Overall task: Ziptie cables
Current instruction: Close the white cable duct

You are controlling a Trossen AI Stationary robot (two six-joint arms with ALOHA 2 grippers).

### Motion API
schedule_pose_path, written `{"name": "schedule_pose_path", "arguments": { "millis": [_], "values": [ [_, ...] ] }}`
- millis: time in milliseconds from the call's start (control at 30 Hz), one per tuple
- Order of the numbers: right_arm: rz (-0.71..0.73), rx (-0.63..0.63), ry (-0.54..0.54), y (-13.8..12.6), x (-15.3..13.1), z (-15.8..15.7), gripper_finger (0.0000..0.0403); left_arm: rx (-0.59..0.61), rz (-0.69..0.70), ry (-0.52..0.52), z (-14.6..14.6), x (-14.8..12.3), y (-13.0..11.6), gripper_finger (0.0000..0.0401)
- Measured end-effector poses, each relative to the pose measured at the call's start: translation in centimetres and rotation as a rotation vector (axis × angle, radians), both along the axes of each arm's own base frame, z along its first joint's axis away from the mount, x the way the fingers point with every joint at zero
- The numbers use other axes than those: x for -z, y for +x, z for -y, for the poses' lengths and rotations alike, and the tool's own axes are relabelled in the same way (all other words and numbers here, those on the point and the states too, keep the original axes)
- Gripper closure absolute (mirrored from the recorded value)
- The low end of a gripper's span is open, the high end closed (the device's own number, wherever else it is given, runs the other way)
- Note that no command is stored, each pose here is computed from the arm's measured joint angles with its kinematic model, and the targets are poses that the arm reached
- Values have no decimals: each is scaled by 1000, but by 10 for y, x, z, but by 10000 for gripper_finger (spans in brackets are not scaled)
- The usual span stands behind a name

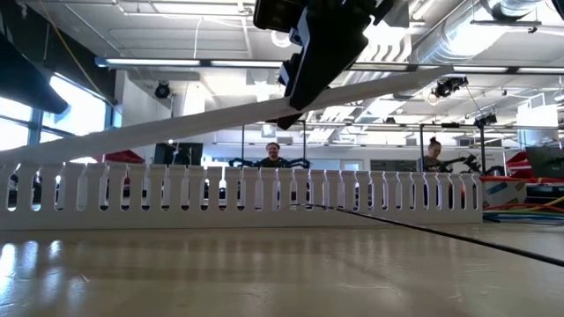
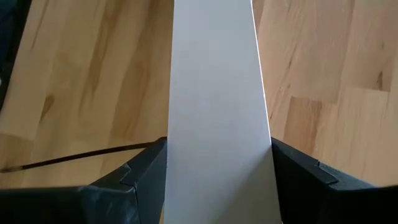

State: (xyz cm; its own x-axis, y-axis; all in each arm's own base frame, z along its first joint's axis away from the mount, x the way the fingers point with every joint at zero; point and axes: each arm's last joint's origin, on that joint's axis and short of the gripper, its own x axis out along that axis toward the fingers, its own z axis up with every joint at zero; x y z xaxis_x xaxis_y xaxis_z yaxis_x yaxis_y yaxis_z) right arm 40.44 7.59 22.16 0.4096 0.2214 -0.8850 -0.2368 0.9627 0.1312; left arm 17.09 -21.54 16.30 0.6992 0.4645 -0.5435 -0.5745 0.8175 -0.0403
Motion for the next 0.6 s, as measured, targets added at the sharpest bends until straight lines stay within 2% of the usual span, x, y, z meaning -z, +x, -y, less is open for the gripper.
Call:
{"name": "schedule_pose_path", "arguments": {
  "millis": [167, 367, 600],
  "values": [
    [18, -8, -5, -1, -4, 0, 191, -3, -5, 8, -2, -3, -1, 401],
    [63, 18, -84, -4, -16, 3, 191, -11, -2, 5, -3, -3, -2, 401],
    [57, 34, -79, -4, -16, 3, 191, -12, -1, -1, -3, -3, -2, 401]
  ]
}}
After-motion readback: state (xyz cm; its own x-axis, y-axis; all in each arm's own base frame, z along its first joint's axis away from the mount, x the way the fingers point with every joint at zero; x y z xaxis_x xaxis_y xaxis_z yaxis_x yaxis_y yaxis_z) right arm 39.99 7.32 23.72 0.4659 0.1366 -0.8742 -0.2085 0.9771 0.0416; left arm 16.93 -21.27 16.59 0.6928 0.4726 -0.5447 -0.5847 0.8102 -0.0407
